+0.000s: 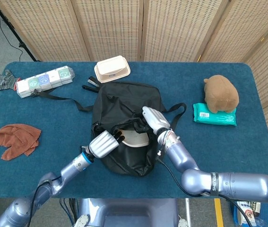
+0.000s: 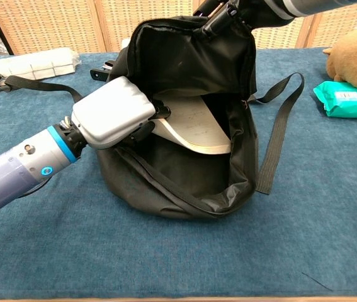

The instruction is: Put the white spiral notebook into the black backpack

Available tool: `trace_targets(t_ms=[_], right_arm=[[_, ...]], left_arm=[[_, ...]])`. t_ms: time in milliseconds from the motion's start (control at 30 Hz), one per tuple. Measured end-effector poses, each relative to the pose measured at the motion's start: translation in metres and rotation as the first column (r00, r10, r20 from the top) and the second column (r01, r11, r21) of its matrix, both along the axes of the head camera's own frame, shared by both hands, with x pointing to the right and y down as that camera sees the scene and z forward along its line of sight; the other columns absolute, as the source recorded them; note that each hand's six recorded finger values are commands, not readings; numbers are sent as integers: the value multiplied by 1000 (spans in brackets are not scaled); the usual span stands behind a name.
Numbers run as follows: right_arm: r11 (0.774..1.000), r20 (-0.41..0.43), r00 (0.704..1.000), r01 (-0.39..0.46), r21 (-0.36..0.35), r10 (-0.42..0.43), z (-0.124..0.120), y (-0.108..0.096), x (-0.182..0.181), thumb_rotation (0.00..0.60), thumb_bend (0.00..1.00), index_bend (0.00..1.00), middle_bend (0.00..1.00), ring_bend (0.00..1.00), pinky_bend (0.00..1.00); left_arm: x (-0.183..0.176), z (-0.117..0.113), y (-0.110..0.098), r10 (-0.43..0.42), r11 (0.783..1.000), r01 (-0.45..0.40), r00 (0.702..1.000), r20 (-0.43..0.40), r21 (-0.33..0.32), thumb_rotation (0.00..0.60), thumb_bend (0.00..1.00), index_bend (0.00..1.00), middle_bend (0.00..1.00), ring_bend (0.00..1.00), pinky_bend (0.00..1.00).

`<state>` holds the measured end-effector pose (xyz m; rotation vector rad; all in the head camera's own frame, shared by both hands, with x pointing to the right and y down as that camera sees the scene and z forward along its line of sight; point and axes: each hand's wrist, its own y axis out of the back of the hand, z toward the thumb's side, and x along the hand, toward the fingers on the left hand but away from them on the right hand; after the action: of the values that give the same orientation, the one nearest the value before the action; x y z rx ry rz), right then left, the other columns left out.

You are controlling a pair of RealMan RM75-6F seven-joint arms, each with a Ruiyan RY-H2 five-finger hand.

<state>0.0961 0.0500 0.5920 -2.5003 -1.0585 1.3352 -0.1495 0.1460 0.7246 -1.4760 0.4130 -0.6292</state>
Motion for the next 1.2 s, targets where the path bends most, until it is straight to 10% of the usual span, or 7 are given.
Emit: trace_targets(t_ms=[433, 667, 1000, 1200], right_arm=[[1000, -4, 1000, 2, -13, -2, -1, 5, 9, 600, 610, 577, 539, 422, 635], [1000, -12, 1000, 4, -5, -4, 0, 4, 12, 600, 611, 577, 540, 422, 635], [1000, -55, 998, -18, 19, 19, 11, -5, 25, 600, 610, 578, 540, 423, 635], [999, -86, 996, -33, 40, 37, 15, -11, 36, 600, 611, 579, 540, 423, 635]], left_arm=[[0, 11, -12, -69, 997, 70, 997, 44, -18, 600, 654, 854, 612, 433, 560], [-3, 18, -9, -75, 993, 79, 996, 57, -82, 600, 611, 362, 209, 157, 474], [-15, 4, -1, -83, 965, 64, 994, -66, -255, 600, 118, 129, 56, 41, 450], [-30, -22, 1, -92, 944, 29, 980, -177, -329, 600, 106, 129, 55, 41, 449]])
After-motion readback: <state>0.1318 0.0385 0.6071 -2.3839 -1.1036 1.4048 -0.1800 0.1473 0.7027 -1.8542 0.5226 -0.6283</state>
